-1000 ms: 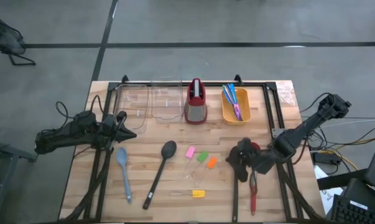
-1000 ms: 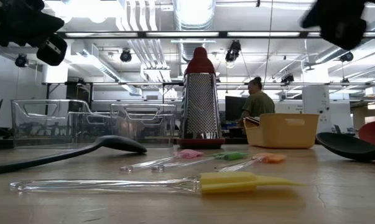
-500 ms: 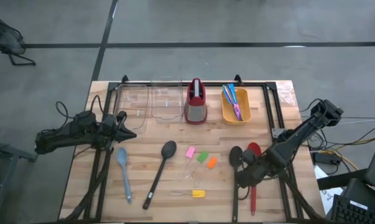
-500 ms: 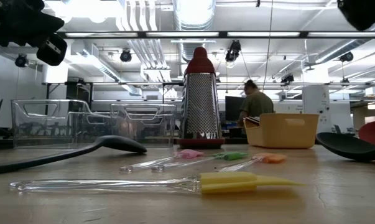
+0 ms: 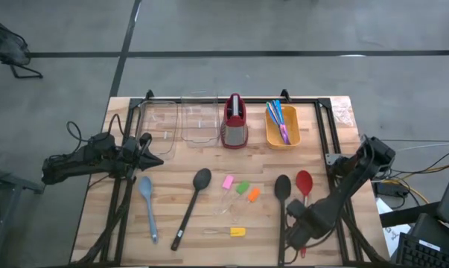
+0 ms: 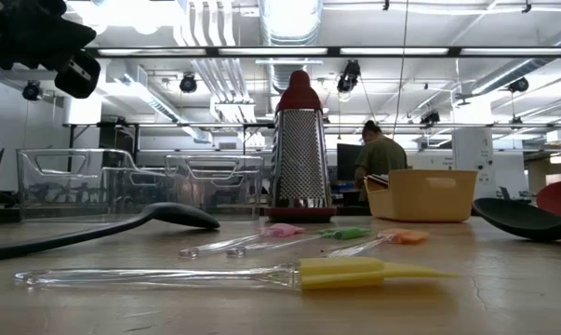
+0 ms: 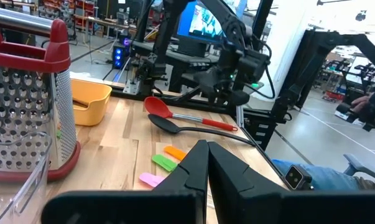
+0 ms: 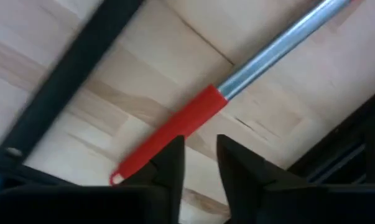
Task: Pick & Place Kitchen Items
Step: Put the red serving spoon into the right transparent bin
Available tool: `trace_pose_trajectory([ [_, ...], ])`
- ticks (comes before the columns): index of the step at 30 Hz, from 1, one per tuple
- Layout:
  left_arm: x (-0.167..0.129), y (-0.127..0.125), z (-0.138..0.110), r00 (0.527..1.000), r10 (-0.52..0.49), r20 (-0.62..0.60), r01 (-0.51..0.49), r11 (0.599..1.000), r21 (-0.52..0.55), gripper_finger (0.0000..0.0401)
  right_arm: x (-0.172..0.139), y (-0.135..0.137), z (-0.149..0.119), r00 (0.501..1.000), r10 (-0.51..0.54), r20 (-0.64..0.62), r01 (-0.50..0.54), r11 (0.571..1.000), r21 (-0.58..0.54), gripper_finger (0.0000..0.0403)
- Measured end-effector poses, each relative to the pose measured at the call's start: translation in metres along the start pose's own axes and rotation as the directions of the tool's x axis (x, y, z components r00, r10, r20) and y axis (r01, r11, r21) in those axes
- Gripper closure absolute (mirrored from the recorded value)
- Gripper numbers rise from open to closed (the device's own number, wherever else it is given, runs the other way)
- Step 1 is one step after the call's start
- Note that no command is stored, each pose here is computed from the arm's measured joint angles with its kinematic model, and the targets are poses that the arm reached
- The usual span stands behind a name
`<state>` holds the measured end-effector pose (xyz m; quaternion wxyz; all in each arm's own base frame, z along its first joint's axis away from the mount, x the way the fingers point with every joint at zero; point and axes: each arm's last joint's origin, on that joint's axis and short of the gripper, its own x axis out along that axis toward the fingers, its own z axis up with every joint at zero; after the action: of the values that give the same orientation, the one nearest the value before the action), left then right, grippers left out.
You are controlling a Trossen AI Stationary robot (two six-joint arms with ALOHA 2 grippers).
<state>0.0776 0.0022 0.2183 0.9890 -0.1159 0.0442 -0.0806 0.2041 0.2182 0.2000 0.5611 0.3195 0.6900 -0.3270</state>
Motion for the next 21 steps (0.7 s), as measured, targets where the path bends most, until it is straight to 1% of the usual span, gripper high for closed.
trace_pose_trajectory([
  [3, 0.000, 0.000, 0.000, 1.000, 0.000, -0.001, 0.000, 1.000, 0.000, 0.0389, 0.007, 0.000, -0.003, 1.000, -0.013, -0.010, 0.013, 1.000, 0.024, 0.0255],
  [5, 0.000, 0.000, 0.000, 1.000, 0.001, 0.000, -0.001, 1.000, 0.000, 0.0389, 0.008, -0.001, -0.003, 1.000, -0.002, -0.011, 0.003, 0.998, 0.056, 0.0231],
  [9, 0.000, 0.000, 0.000, 1.000, 0.001, 0.000, -0.001, 1.000, 0.000, 0.0389, 0.015, -0.003, -0.002, 1.000, -0.006, 0.016, 0.005, 0.998, 0.067, 0.0195],
  [12, 0.000, 0.000, 0.000, 1.000, 0.001, 0.000, -0.001, 1.000, 0.000, 0.0389, 0.024, -0.005, 0.000, 1.000, 0.003, 0.031, -0.006, 0.996, 0.088, 0.0175],
  [16, 0.000, 0.000, 0.000, 1.000, 0.001, 0.000, -0.001, 1.000, 0.000, 0.0389, 0.036, -0.010, 0.003, 0.999, -0.012, 0.037, 0.007, 0.993, 0.115, 0.0155],
  [18, 0.000, 0.000, 0.000, 1.000, 0.000, 0.000, 0.000, 1.000, 0.000, 0.0389, 0.041, -0.012, 0.004, 0.999, -0.018, 0.040, 0.013, 0.992, 0.125, 0.0149],
  [21, 0.000, 0.000, 0.000, 1.000, 0.001, 0.000, -0.001, 1.000, 0.000, 0.0389, 0.050, -0.013, 0.003, 0.999, 0.013, 0.034, -0.018, 0.992, 0.128, 0.0145],
])
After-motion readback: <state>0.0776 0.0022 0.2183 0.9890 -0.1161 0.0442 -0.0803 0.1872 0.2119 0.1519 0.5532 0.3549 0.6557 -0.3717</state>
